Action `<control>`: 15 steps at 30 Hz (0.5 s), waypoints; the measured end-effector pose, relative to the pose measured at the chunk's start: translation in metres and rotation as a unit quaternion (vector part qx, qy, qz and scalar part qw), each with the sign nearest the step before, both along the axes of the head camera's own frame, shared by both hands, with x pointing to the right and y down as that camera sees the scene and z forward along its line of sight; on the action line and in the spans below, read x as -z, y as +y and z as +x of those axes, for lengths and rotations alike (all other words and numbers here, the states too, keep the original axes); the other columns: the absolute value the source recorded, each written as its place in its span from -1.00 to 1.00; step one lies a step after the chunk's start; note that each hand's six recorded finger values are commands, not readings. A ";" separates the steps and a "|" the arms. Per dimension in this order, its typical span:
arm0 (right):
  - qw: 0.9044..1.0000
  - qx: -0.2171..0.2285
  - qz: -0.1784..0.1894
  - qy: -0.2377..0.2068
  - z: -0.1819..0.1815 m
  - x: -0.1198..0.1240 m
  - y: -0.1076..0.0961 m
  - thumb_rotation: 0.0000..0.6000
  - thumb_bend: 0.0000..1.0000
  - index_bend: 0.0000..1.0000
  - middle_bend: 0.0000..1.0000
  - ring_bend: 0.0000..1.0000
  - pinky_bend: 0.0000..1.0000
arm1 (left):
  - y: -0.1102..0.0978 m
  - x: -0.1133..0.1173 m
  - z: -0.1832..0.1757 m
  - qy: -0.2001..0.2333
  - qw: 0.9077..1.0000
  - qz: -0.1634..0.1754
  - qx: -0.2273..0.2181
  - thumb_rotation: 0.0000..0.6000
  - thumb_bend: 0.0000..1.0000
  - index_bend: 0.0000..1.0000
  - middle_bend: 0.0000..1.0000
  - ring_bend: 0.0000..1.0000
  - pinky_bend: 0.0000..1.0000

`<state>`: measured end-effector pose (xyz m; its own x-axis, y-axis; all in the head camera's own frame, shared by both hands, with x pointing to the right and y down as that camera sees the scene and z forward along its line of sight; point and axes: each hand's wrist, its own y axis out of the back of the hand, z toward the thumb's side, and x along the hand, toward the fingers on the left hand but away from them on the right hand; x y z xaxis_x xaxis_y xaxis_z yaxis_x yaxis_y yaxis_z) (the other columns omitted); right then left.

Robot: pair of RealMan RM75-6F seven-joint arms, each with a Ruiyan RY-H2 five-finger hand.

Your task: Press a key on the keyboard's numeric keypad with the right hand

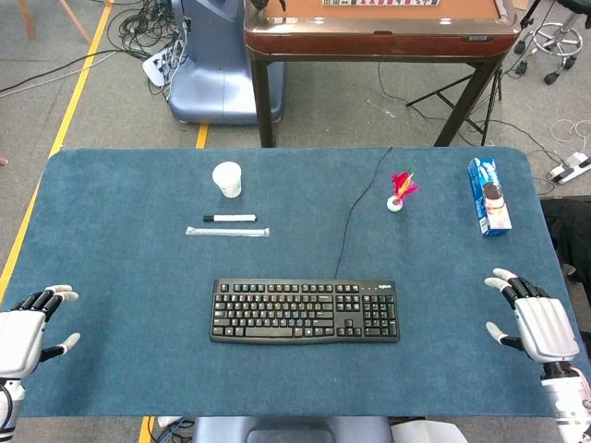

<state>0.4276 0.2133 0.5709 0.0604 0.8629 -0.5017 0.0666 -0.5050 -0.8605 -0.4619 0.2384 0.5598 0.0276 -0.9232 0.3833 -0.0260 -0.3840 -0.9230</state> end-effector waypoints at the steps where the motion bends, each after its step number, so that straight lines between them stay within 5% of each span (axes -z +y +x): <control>1: 1.000 0.001 0.002 -0.001 -0.001 0.001 -0.001 1.00 -0.58 -0.47 -0.64 -0.58 -0.25 | 0.001 0.000 -0.001 0.000 1.000 0.000 0.001 1.00 -0.81 -0.27 -0.37 -0.33 -0.03; 10: 1.000 0.006 -0.001 0.002 -0.005 -0.006 -0.004 1.00 -0.25 -0.47 -0.56 -0.58 -0.23 | 0.004 0.001 -0.006 -0.005 1.000 -0.006 0.014 1.00 -0.81 -0.29 -0.37 -0.32 -0.02; 15: 1.000 0.026 -0.007 -0.009 -0.020 -0.011 -0.009 1.00 -0.12 -0.47 -0.36 -0.50 0.09 | 0.003 0.002 -0.008 -0.007 1.000 -0.001 0.020 1.00 -0.81 -0.29 -0.37 -0.32 -0.02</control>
